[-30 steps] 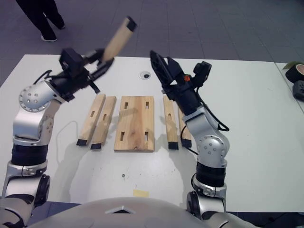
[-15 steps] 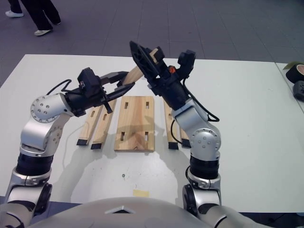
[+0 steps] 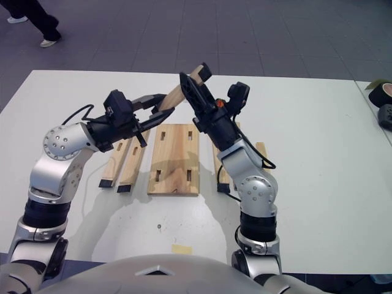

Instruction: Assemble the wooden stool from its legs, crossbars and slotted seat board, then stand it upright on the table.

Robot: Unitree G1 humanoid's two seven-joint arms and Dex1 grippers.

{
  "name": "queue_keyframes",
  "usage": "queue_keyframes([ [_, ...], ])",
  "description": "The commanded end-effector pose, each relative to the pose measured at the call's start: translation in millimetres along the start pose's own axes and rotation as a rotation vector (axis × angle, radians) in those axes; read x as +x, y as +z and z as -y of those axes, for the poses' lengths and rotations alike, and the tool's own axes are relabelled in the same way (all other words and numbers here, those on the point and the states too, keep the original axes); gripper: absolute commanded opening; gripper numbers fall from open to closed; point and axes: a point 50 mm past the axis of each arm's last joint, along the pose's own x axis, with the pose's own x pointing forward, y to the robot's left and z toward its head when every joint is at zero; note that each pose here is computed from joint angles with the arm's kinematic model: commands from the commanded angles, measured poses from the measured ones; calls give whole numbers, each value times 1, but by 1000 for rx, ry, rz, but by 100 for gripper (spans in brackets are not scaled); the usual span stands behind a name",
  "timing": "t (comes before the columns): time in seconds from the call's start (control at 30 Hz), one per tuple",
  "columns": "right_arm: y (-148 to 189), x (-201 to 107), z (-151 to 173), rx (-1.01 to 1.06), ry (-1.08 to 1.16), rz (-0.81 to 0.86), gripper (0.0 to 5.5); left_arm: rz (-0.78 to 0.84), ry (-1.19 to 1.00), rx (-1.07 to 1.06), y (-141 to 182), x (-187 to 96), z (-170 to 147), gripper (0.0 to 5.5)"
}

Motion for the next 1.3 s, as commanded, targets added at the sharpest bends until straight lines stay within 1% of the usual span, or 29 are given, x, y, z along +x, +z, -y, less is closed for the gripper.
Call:
queue_keyframes([
  [0.03, 3, 2, -3, -5, 0, 27, 142, -1, 6, 30, 4, 1, 1, 128],
  [0.2, 8, 0, 6, 12, -90, 90, 56, 4, 57, 56, 7, 1, -3, 128],
  [0.23, 9, 0, 8, 26, -102, 106, 47, 3, 55, 59, 7, 1, -2, 128],
  [0.37, 17, -2, 13, 24, -157, 161, 44, -15, 41, 81, 5, 2, 0, 128],
  [0.4, 22, -4, 16, 10, -183, 184, 44, -18, 50, 77, 5, 1, -1, 164],
  [0.47, 37, -18, 27, -55, -270, 241, 41, -5, 133, 35, 9, -5, -12, 203],
  [0.57, 54, -56, 46, -159, -431, 261, 41, 56, 380, -90, 17, -25, -43, 258],
  [0.63, 53, -79, 52, -201, -508, 208, 41, 78, 568, -150, 19, -41, -62, 295],
  [0.7, 42, -95, 54, -217, -553, 125, 41, 46, 732, -182, 13, -51, -75, 322],
  [0.73, 34, -101, 54, -223, -575, 82, 41, 18, 779, -189, 9, -53, -78, 344],
  [0.8, 19, -105, 54, -224, -600, 18, 41, -29, 809, -175, 4, -53, -78, 380],
  [0.9, 5, -96, 57, -217, -596, -7, 41, -54, 793, -172, 0, -48, -74, 432],
  [0.97, 0, -91, 64, -245, -627, -10, 41, -64, 780, -173, -1, -45, -72, 455],
  [1.13, -6, -92, 78, -315, -702, -25, 41, -73, 771, -182, -5, -42, -70, 540],
  [1.3, -9, -90, 82, -344, -710, -21, 41, -78, 760, -185, -7, -39, -68, 540],
])
